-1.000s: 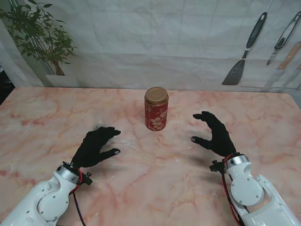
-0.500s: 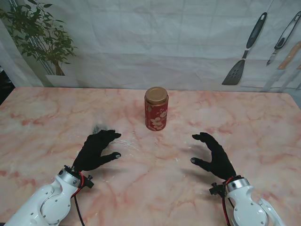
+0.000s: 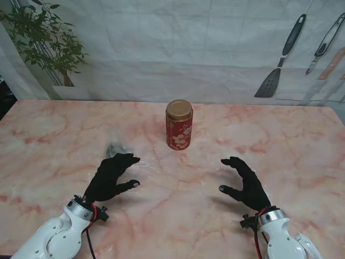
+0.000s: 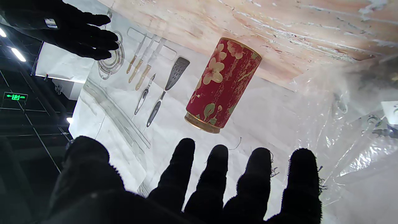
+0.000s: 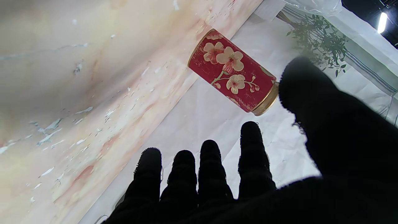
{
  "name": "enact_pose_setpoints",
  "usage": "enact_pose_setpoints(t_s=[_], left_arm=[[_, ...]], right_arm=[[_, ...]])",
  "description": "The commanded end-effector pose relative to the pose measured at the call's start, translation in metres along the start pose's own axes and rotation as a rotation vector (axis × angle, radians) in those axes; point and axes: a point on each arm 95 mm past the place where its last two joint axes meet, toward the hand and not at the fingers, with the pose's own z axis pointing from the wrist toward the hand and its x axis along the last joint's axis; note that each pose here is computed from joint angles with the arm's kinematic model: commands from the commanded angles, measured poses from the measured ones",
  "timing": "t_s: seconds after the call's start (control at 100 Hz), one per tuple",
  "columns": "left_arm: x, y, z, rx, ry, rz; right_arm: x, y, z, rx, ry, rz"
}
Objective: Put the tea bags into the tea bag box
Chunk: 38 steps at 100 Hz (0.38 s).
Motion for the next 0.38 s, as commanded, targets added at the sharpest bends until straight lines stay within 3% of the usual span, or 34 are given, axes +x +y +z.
enact_pose_setpoints(t_s=[0.0, 0.37], left_arm=[[0.0049, 0.0019, 0.0016, -0.004, 0.005, -0.010], [0.0071, 0.0040, 0.0017, -0.011, 0.000, -0.020]], right_arm=[[-0.0001, -0.0012, -0.0015, 0.022, -0.002, 0.004], [0.0000, -0.0036, 0.0041, 0.041, 0.002, 0.009]])
